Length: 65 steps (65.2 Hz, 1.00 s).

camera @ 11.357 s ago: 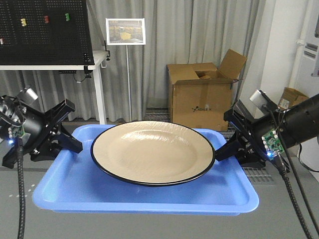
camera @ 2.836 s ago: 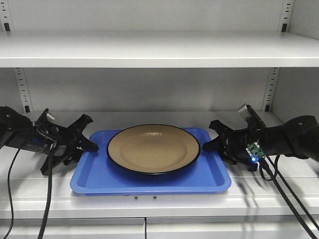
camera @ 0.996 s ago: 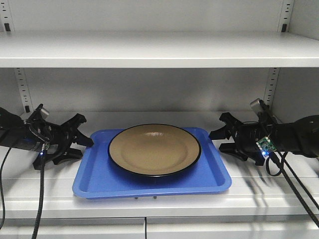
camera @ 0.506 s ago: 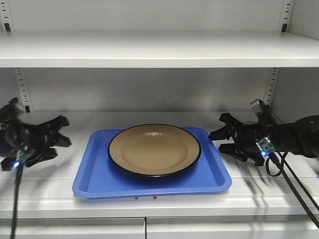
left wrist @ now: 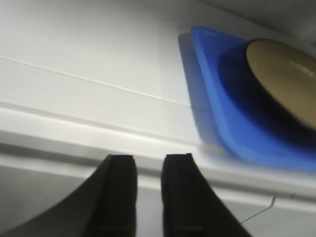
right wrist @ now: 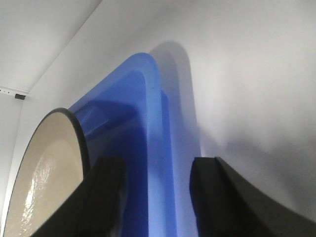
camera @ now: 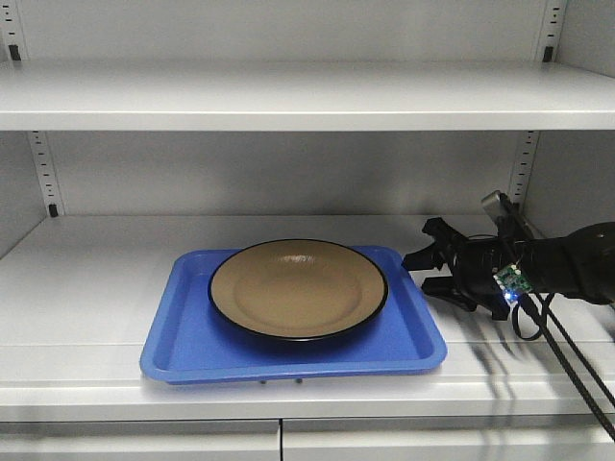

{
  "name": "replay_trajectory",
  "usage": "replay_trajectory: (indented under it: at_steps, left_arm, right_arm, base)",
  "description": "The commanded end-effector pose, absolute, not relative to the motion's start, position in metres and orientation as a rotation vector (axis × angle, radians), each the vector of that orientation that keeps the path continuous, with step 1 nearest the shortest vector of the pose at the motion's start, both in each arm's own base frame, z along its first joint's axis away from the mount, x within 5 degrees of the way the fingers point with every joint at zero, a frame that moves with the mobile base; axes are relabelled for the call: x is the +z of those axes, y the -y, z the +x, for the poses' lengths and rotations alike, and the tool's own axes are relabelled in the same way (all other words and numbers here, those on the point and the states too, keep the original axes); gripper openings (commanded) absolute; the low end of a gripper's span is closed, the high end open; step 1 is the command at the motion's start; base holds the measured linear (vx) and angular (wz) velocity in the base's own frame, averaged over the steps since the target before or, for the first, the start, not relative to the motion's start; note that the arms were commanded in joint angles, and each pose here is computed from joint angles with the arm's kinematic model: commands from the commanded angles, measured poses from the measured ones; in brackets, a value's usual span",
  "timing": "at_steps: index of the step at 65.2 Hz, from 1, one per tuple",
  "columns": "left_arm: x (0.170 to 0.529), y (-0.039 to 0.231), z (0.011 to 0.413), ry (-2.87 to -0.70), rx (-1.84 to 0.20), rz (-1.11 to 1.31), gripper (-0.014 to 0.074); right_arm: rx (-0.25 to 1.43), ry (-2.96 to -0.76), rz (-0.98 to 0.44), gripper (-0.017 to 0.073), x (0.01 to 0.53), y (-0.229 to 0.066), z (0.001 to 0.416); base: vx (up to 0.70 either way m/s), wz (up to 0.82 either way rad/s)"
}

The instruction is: Place disk in tray to left cabinet

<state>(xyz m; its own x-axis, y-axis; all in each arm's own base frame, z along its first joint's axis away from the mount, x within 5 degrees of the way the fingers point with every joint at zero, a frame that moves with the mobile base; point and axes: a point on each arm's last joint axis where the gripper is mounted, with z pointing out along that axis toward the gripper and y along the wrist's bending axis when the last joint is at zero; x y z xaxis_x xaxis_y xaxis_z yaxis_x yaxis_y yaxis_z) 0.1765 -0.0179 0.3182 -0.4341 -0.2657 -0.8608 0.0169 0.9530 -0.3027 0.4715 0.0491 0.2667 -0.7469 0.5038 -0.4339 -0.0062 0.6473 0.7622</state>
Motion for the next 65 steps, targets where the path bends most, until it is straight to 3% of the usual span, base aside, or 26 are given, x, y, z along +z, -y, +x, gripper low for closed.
replay_trajectory:
  at_steps: [1,15,36,48,65]
  left_arm:
    - [0.326,0.013,0.153,-1.838,-0.238,-0.115,0.0183]
    - [0.274,0.007,0.105,-1.732,-0.175,-0.085,-0.0008]
    - [0.218,0.004,0.077,-1.729,-0.023,0.053,-0.0008]
    - [0.192,0.001,0.06,-1.598,-0.008,0.027,-0.0007]
    - [0.187,0.001,0.058,-1.642,-0.022,0.017,-0.0007]
  right_arm:
    - [1.056,-2.102,0.353,0.0388,0.31,-0.048,0.465]
    - [1.056,-2.102,0.353,0.0388,0.31,-0.048,0.465]
    - [1.057,-2.102,0.355,0.0388,0.31,-0.048,0.465]
    - [1.057,-2.102,0.355,0.0388,0.31,-0.048,0.465]
    - [1.062,-2.105,0.351,0.0388,0.31,-0.048,0.465]
  base:
    - [0.0,0.0]
    - [0.0,0.0]
    - [0.0,0.0]
    - [0.0,0.0]
    - [0.0,0.0]
